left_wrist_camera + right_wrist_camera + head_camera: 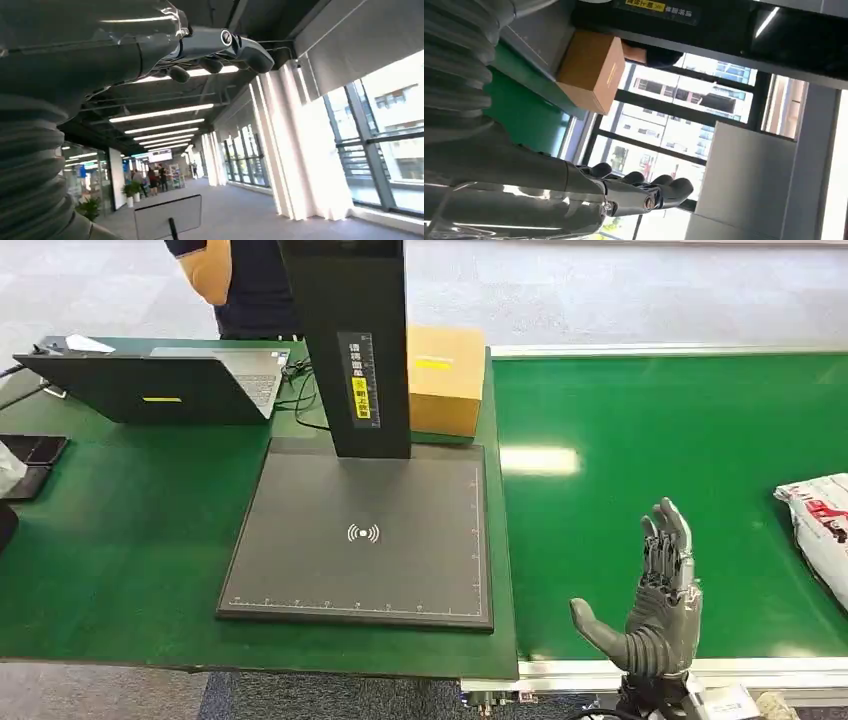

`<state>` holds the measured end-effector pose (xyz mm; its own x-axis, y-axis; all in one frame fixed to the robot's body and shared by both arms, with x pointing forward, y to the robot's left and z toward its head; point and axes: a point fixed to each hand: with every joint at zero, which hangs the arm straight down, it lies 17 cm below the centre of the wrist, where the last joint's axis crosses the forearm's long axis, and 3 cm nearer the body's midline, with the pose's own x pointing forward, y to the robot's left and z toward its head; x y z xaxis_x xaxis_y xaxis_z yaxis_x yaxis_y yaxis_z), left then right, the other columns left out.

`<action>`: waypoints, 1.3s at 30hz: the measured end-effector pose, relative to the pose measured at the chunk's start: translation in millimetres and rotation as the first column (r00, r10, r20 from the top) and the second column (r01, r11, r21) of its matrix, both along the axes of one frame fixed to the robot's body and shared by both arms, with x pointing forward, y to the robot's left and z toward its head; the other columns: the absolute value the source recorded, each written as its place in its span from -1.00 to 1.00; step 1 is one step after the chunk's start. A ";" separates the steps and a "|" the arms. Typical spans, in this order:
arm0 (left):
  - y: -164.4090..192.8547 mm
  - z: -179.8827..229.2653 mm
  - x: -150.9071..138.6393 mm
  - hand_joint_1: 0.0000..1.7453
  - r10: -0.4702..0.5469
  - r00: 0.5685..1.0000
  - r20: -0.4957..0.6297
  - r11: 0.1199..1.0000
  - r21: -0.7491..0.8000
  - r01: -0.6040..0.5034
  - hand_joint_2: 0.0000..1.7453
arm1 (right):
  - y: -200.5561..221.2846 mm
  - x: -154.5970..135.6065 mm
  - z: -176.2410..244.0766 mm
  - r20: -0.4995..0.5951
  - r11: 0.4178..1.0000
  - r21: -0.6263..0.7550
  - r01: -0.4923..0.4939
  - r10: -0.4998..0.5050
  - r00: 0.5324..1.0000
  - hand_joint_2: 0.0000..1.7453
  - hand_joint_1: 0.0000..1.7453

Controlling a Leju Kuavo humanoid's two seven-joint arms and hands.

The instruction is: Moved the parcel from conveyor to table for the left to box.

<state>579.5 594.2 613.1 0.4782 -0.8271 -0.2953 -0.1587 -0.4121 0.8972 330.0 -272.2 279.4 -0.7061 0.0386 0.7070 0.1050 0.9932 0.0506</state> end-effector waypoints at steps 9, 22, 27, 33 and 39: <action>-100.8 69.6 13.2 -1.00 -0.255 0.962 0.093 0.965 -0.033 0.259 1.00 | -13.7 -2.6 -7.0 -0.019 0.999 0.025 0.032 -0.031 0.999 1.00 -1.00; -253.6 35.0 28.5 -1.00 -0.642 0.622 0.449 0.614 -0.184 0.767 1.00 | -42.9 17.0 -46.6 -0.115 0.971 -0.070 0.227 -0.234 0.965 1.00 -1.00; -267.0 -107.3 26.4 -1.00 -0.576 0.551 0.604 0.246 -0.515 0.821 1.00 | -51.3 40.3 -76.7 -0.180 0.961 -0.117 0.249 -0.267 0.947 1.00 -1.00; -258.4 -258.6 -17.7 -1.00 -0.361 0.661 0.658 -0.108 -0.733 0.671 1.00 | -53.1 63.8 -98.8 -0.240 0.976 -0.080 0.204 -0.218 0.946 1.00 -1.00; -306.0 -323.9 -54.8 -1.00 -0.399 0.669 0.627 -0.155 -0.765 0.625 1.00 | -58.0 76.1 -102.4 -0.266 0.994 0.046 0.103 -0.087 0.960 1.00 -1.00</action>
